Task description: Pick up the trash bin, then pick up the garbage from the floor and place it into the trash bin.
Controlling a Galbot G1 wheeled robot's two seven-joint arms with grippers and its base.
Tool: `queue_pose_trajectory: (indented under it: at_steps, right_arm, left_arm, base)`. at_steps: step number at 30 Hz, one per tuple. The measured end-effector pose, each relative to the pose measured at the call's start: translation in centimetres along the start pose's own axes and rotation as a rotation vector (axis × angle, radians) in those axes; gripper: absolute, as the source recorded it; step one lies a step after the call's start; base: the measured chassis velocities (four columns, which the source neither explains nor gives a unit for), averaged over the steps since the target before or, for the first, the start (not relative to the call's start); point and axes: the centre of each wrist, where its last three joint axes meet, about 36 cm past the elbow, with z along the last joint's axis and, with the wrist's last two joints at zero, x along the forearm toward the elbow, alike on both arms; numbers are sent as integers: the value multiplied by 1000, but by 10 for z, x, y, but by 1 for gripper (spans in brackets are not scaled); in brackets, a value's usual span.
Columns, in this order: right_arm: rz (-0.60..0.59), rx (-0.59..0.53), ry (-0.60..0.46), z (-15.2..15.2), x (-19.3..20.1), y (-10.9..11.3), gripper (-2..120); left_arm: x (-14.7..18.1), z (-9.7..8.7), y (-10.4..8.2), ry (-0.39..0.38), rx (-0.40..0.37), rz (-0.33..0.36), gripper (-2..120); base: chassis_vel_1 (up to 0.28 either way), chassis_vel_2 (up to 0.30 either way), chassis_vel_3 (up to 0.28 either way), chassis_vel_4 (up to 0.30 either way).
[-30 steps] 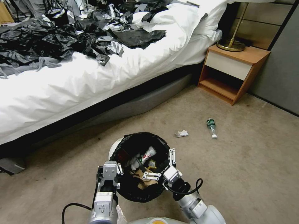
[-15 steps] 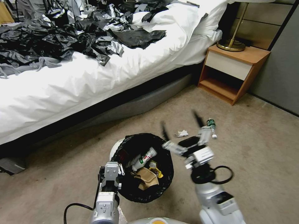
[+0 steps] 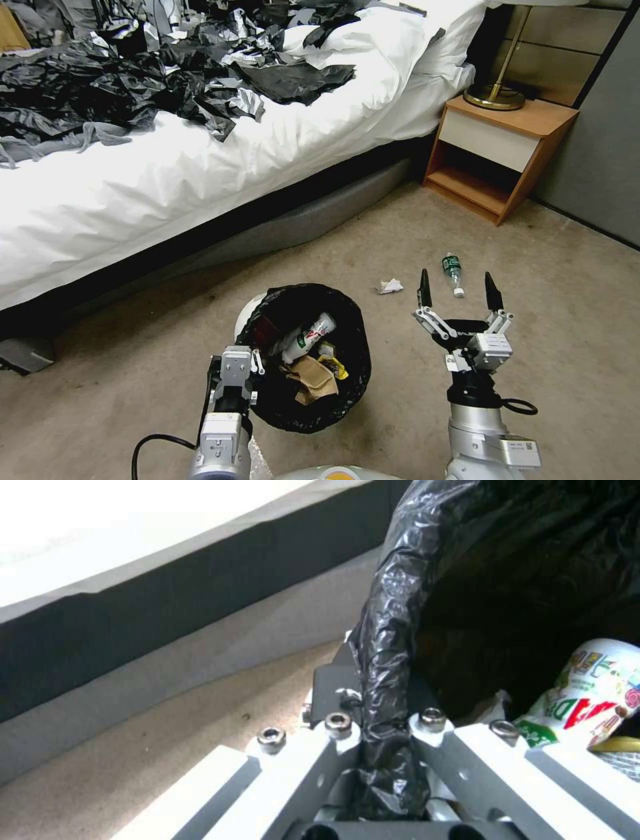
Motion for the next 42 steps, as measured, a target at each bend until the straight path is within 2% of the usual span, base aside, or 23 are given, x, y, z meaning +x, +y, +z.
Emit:
queue_pose_trajectory:
  at_steps: [5,24,42]
  right_arm:
    - [-2,12,15,5,3,-9,100]
    - [-36,14,-28,2,-5,-10,100]
    - [-48,41,-58,3,-12,-15,100]
  left_arm:
    - [0,-1,1,-5,6,-10,0]
    - [1,-2,0,20,10,-29,0]
    - [1,-3,0,21,8,-39,0]
  base:
    - [0,0,0,0]
    - [-12,11,13,-10]
    - [-187,190,188,-191]
